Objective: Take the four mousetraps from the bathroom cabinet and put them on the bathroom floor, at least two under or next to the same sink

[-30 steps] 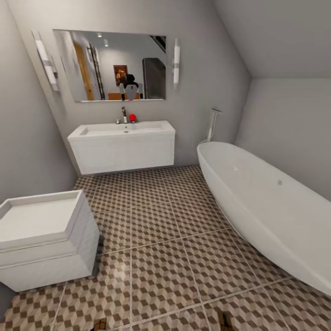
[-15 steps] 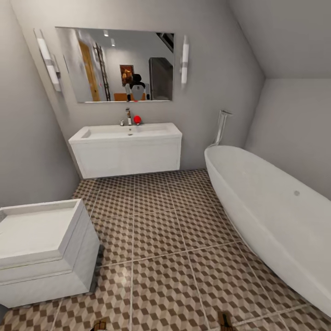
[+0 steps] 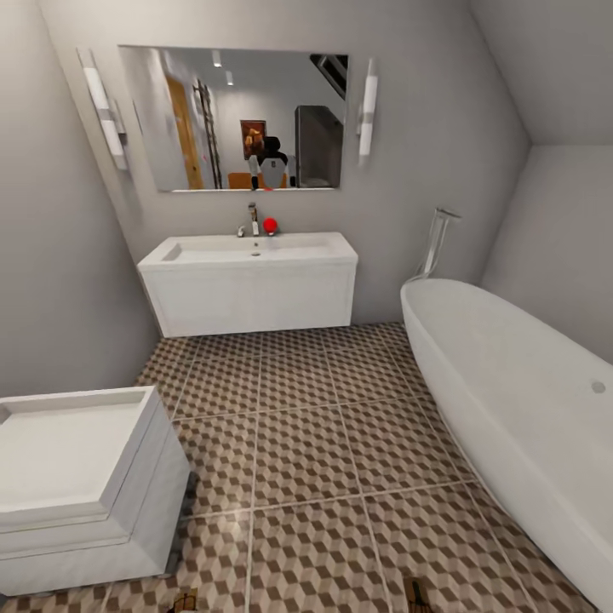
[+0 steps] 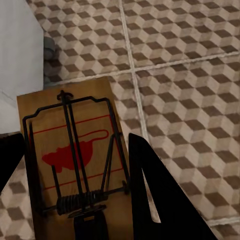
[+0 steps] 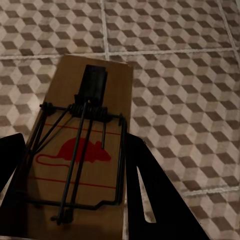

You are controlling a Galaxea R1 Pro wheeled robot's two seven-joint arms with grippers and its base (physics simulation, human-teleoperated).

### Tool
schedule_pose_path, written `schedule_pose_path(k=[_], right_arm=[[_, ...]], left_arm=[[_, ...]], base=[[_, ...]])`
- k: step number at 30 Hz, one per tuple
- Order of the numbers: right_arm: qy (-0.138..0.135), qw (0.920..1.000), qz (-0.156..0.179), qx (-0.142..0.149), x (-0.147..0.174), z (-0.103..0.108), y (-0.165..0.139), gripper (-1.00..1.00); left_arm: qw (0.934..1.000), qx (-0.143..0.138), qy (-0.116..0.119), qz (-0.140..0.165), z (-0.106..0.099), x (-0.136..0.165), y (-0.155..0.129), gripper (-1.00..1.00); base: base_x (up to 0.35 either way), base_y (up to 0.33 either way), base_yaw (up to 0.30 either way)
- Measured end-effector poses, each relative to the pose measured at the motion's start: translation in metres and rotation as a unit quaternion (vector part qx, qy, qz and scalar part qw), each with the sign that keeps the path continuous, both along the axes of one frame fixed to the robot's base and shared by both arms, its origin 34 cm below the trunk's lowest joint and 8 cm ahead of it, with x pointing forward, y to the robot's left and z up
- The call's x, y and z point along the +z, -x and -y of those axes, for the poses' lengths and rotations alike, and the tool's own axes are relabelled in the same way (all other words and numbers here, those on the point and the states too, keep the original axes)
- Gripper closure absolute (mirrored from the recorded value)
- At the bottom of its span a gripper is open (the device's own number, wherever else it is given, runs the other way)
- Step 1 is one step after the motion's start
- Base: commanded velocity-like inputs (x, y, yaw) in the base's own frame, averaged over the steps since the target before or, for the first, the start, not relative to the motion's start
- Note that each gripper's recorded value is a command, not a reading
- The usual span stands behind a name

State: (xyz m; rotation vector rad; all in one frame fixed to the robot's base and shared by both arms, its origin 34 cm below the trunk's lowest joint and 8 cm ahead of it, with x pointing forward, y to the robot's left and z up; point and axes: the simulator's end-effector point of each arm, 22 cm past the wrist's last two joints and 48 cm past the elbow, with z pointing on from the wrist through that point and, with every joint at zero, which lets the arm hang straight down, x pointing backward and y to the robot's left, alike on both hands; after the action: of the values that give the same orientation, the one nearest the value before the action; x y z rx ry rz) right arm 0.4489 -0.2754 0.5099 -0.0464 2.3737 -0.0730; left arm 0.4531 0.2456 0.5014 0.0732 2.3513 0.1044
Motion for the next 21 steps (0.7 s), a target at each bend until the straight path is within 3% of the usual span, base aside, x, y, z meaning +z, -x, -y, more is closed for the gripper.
schedule_pose_path(k=[21], right_arm=[[0.0, 1.0, 0.0, 0.0, 0.0, 0.0, 0.0001, 1.0]], left_arm=[[1.0, 0.0, 0.0, 0.0, 0.0, 0.0, 0.0, 1.0]], base=[[0.332, 0.0, 0.001]])
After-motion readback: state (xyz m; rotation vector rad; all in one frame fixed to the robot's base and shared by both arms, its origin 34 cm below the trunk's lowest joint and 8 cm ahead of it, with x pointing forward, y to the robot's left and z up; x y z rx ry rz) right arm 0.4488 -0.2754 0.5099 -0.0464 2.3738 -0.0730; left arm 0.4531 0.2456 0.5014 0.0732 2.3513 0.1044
